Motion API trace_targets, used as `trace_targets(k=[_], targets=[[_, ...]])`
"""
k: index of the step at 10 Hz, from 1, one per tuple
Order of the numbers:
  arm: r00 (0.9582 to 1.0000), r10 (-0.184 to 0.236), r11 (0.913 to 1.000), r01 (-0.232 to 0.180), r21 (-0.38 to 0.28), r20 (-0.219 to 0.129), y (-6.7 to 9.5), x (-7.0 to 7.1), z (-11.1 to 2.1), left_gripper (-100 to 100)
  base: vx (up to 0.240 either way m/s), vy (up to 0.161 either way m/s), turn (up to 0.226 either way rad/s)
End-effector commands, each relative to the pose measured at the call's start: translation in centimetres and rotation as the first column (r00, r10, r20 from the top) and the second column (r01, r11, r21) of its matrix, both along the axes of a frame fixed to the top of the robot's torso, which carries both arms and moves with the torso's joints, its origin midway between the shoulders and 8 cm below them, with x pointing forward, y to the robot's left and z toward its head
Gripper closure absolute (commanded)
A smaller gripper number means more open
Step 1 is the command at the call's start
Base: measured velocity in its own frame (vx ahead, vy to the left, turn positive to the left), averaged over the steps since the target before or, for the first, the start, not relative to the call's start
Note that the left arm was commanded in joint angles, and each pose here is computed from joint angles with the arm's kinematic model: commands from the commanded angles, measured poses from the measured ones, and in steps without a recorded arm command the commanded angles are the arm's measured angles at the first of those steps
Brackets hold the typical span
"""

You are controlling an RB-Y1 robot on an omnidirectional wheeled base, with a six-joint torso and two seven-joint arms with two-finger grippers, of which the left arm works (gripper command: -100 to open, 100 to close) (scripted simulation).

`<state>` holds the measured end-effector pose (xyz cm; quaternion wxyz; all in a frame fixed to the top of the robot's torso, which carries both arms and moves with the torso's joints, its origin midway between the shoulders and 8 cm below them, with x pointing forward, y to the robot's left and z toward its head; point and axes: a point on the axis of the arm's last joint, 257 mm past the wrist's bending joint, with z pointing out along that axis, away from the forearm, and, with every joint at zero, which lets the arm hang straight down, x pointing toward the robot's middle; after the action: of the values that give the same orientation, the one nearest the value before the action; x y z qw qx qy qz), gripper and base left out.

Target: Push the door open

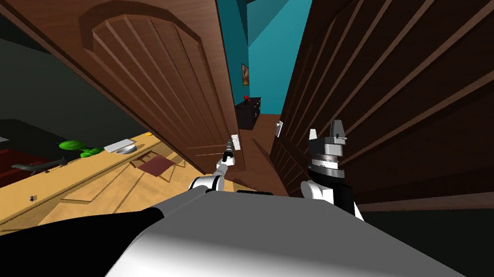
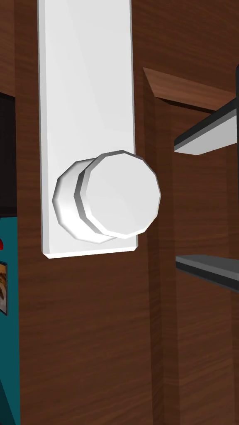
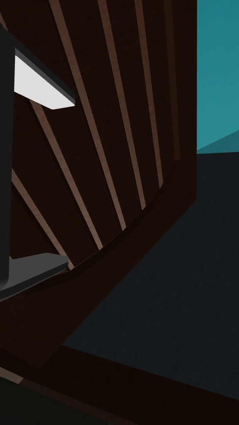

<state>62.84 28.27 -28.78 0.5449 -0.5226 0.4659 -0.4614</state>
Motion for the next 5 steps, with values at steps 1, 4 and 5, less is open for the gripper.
trace_targets(k=[1, 4, 5], targets=[[1.0, -0.008, 1.0, 0.008, -0.005, -0.004, -0.6, 0.0, -0.2, -100, -0.198, -0.033, 0.012], [0.9996, -0.026, 0.9995, 0.026, -0.019, -0.012, -2.1, 0.0, -0.6, -100, -0.211, -0.068, 0.01], [0.9994, -0.031, 0.9992, 0.031, -0.024, -0.014, -2.5, 0.0, -0.7, -100, -0.211, -0.057, 0.007]])
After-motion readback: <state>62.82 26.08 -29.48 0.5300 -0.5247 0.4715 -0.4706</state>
